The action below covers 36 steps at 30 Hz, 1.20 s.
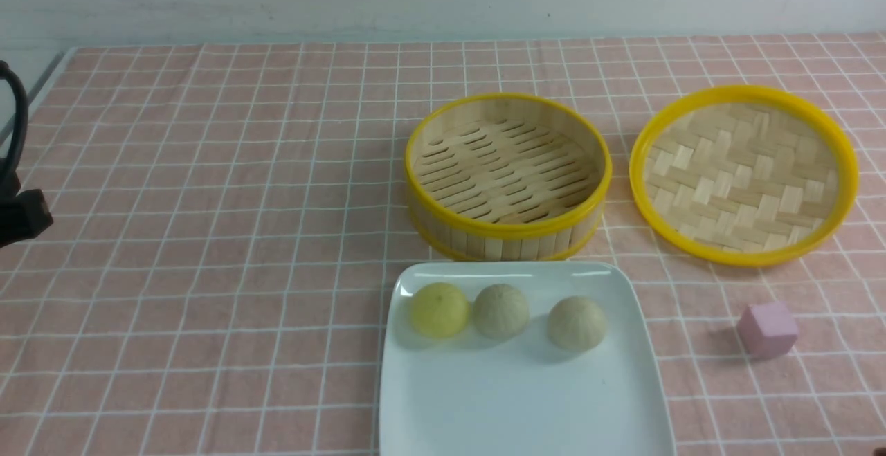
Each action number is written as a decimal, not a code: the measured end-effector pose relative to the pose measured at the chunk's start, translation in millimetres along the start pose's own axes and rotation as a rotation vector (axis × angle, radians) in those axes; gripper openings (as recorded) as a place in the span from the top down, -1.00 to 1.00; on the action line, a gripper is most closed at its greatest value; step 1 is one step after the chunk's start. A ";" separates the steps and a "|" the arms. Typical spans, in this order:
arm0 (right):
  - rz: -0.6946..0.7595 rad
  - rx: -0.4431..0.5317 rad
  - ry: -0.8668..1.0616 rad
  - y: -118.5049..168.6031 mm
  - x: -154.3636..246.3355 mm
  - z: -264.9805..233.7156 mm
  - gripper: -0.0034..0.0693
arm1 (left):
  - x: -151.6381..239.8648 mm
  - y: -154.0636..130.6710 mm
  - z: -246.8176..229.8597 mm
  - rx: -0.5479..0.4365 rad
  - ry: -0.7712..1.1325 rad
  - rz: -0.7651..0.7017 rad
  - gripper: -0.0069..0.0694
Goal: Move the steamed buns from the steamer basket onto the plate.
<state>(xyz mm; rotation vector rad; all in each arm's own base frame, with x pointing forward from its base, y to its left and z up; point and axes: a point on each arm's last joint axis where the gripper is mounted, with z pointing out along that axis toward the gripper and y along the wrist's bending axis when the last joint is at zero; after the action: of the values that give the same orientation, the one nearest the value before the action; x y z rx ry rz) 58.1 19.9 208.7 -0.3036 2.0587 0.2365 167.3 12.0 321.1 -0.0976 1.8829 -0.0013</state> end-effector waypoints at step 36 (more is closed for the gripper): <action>-0.008 -0.014 -0.046 -0.6 36.7 24.2 -0.46 | 0.0 -1.6 0.0 0.018 0.000 -0.078 0.18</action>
<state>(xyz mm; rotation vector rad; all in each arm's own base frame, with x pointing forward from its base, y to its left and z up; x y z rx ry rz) 61.1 22.1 164.9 -0.3119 2.0110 0.2509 167.4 10.4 321.2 -0.1585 1.8782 -0.0712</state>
